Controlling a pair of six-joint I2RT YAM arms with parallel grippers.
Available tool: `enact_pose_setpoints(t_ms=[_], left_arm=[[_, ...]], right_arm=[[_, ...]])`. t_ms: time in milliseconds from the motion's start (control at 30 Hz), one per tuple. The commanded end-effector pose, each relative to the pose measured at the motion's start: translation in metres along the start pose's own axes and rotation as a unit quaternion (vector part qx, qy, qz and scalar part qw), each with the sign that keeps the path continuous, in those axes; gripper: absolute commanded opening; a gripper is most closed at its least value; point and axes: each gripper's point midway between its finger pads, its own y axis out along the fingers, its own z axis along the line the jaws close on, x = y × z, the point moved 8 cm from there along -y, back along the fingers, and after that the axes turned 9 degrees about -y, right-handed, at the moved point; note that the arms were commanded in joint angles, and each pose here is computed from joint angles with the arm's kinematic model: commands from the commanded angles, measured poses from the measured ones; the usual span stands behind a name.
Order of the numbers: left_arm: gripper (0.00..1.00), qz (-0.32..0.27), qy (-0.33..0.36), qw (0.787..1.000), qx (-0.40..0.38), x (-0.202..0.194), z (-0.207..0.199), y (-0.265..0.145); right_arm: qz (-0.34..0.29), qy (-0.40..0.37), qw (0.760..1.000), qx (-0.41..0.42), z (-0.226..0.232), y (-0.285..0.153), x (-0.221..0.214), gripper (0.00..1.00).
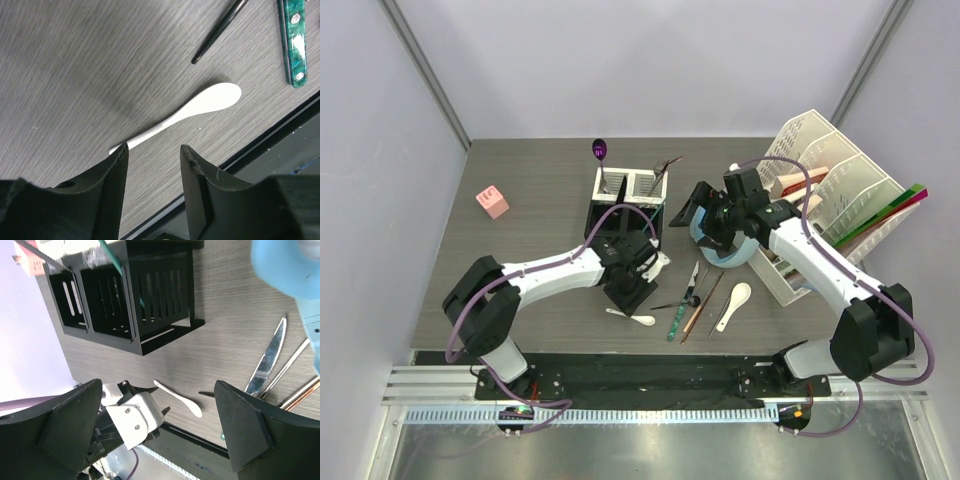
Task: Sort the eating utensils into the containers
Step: Move the container to the center of the board, then pick up the spoon from the center of the board.
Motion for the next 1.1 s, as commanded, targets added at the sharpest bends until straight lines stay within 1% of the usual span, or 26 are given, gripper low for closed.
enact_pose_setpoints(t_ms=[0,67,233,367,400,567,700,733,800,833,867,1000,1067], left_arm=[[0.47,-0.001,0.011,1.000,-0.019,-0.004,-0.006,-0.006],[0.46,0.009,0.009,1.000,-0.013,-0.010,-0.003,0.004],[0.45,0.028,0.000,1.000,-0.014,0.000,-0.005,0.017],[0.45,0.059,-0.010,0.997,-0.049,0.007,-0.015,0.027],[0.44,0.059,-0.011,0.997,-0.046,0.008,-0.014,0.029],[0.44,0.061,-0.006,0.998,-0.036,0.006,-0.012,0.033],[0.42,0.090,-0.013,0.995,-0.037,-0.005,-0.010,0.042],[0.40,0.098,-0.018,0.994,-0.038,-0.007,-0.010,0.044],[0.38,0.117,-0.030,0.992,-0.039,-0.013,-0.010,0.048],[0.33,0.123,-0.033,0.991,-0.041,-0.016,-0.010,0.049],[0.31,0.127,-0.034,0.991,-0.039,-0.018,-0.010,0.049],[0.28,0.123,-0.035,0.991,-0.032,-0.018,-0.009,0.046],[0.27,0.126,-0.039,0.991,-0.031,-0.018,-0.009,0.045]], right_arm=[[-0.027,0.007,1.000,0.012,0.001,-0.010,0.008,1.00],[-0.025,0.007,1.000,0.009,-0.002,-0.009,0.006,1.00],[-0.037,0.016,0.999,0.010,-0.005,-0.017,0.007,1.00],[-0.049,0.020,0.998,0.014,-0.006,-0.022,0.012,1.00],[-0.053,0.022,0.998,0.014,-0.006,-0.024,0.013,1.00],[-0.065,0.033,0.997,0.013,-0.012,-0.030,0.016,1.00],[-0.072,0.045,0.996,0.012,-0.021,-0.037,0.013,1.00],[-0.072,0.051,0.996,0.008,-0.026,-0.038,0.011,1.00],[-0.084,0.058,0.995,0.008,-0.031,-0.044,0.013,1.00],[-0.082,0.062,0.995,0.007,-0.034,-0.044,0.011,1.00],[-0.083,0.060,0.995,0.007,-0.036,-0.045,0.012,1.00],[-0.090,0.065,0.994,0.001,-0.044,-0.047,0.020,1.00],[-0.096,0.061,0.994,0.005,-0.040,-0.049,0.026,1.00]])
